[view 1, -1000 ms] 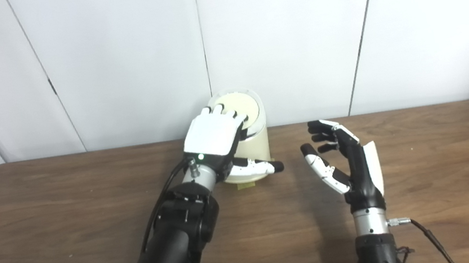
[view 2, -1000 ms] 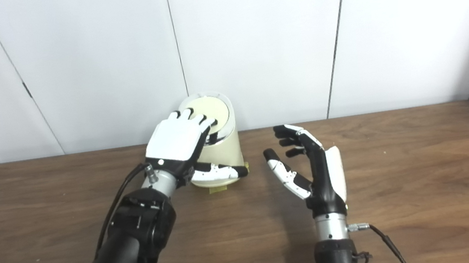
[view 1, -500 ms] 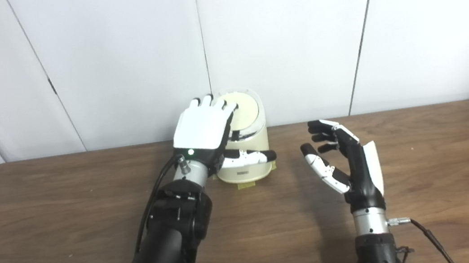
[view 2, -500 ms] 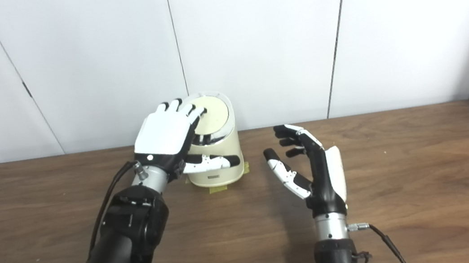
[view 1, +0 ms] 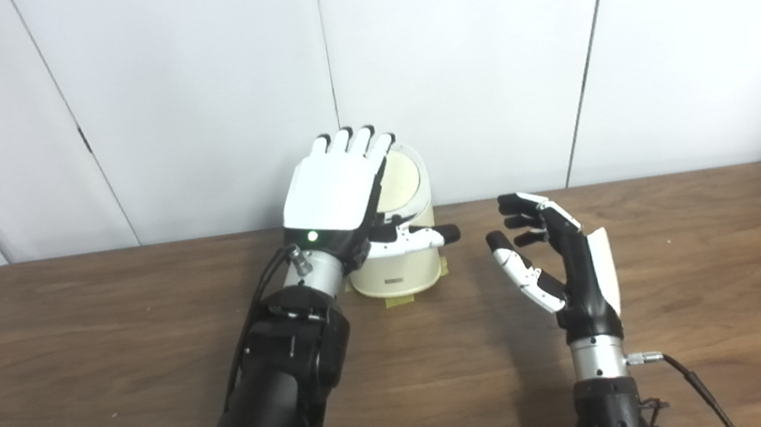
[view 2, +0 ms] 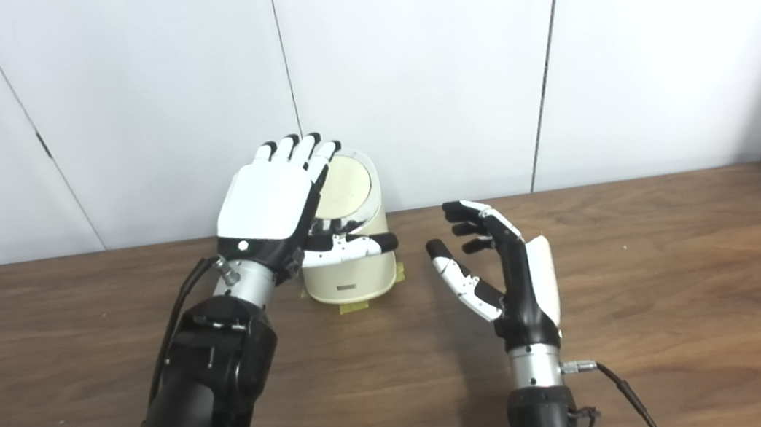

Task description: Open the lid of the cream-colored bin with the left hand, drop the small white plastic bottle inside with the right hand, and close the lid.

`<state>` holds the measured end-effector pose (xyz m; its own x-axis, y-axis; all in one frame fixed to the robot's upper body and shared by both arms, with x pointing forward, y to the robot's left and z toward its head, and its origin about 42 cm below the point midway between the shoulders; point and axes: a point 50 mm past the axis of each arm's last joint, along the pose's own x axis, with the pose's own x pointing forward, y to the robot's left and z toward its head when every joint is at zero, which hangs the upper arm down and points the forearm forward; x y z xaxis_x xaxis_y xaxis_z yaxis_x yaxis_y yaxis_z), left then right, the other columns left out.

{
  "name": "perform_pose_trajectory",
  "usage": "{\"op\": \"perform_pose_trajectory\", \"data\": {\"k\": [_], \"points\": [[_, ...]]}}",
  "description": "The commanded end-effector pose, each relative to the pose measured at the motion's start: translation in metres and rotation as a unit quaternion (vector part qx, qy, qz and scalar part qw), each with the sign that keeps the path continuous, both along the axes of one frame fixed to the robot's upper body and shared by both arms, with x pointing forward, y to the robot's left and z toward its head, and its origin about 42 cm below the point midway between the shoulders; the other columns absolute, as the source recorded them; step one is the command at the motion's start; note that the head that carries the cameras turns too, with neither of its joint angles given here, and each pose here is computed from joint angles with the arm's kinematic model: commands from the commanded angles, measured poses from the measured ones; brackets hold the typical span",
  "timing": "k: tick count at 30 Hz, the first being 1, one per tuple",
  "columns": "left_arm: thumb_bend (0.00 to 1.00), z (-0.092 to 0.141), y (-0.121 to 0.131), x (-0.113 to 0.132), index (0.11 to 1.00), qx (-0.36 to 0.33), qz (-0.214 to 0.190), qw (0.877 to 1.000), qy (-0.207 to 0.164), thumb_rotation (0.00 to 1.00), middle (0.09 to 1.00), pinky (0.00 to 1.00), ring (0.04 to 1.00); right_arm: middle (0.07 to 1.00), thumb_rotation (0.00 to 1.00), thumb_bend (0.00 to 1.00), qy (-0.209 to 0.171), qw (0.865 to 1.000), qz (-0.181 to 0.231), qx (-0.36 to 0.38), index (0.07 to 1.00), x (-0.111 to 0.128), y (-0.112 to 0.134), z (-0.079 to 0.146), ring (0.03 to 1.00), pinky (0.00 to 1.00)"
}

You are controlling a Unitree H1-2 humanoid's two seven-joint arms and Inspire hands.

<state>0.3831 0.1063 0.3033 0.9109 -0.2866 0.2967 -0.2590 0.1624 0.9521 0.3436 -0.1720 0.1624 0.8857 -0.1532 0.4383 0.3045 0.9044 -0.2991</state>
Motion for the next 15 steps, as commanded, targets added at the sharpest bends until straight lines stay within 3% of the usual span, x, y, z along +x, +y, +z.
{"op": "perform_pose_trajectory", "data": {"k": [1, 4, 7, 8, 10, 13, 15], "points": [[0.82, 0.032, -0.001, -0.002, 1.000, -0.045, -0.016, 0.996, -0.073, 1.00, 1.000, 1.00, 1.000, 0.690, 0.53, 0.25, -0.050, 0.999, 0.011, 0.001, 0.685, 0.008, 0.005, 0.022, 0.658, 0.54], [0.66, 0.030, 0.012, -0.007, 0.959, -0.158, -0.049, 0.981, -0.098, 1.00, 0.961, 1.00, 0.986, 0.693, 0.53, 0.25, -0.052, 0.999, 0.015, 0.005, 0.688, 0.008, 0.005, 0.022, 0.662, 0.55], [0.49, 0.024, 0.029, -0.015, 0.850, -0.288, -0.083, 0.947, -0.114, 0.98, 0.860, 0.99, 0.884, 0.693, 0.53, 0.25, -0.053, 0.998, 0.013, 0.005, 0.689, 0.007, 0.004, 0.023, 0.659, 0.54], [0.40, 0.020, 0.035, -0.018, 0.789, -0.321, -0.092, 0.935, -0.121, 0.88, 0.801, 0.93, 0.820, 0.691, 0.52, 0.26, -0.054, 0.998, 0.012, 0.007, 0.688, 0.007, 0.004, 0.023, 0.658, 0.54], [0.32, 0.011, 0.046, -0.025, 0.762, -0.376, -0.107, 0.912, -0.124, 0.81, 0.771, 0.90, 0.774, 0.691, 0.52, 0.25, -0.056, 0.998, 0.013, 0.010, 0.686, 0.006, 0.003, 0.023, 0.657, 0.55], [0.24, -0.005, 0.060, -0.036, 0.736, -0.431, -0.125, 0.885, -0.125, 0.70, 0.735, 0.66, 0.716, 0.688, 0.52, 0.25, -0.060, 0.998, 0.014, 0.014, 0.681, 0.004, 0.001, 0.024, 0.656, 0.55], [0.22, -0.016, 0.067, -0.044, 0.725, -0.458, -0.131, 0.870, -0.127, 0.64, 0.721, 0.61, 0.698, 0.683, 0.51, 0.25, -0.061, 0.998, 0.011, 0.015, 0.677, 0.003, 0.000, 0.026, 0.652, 0.54]]}}
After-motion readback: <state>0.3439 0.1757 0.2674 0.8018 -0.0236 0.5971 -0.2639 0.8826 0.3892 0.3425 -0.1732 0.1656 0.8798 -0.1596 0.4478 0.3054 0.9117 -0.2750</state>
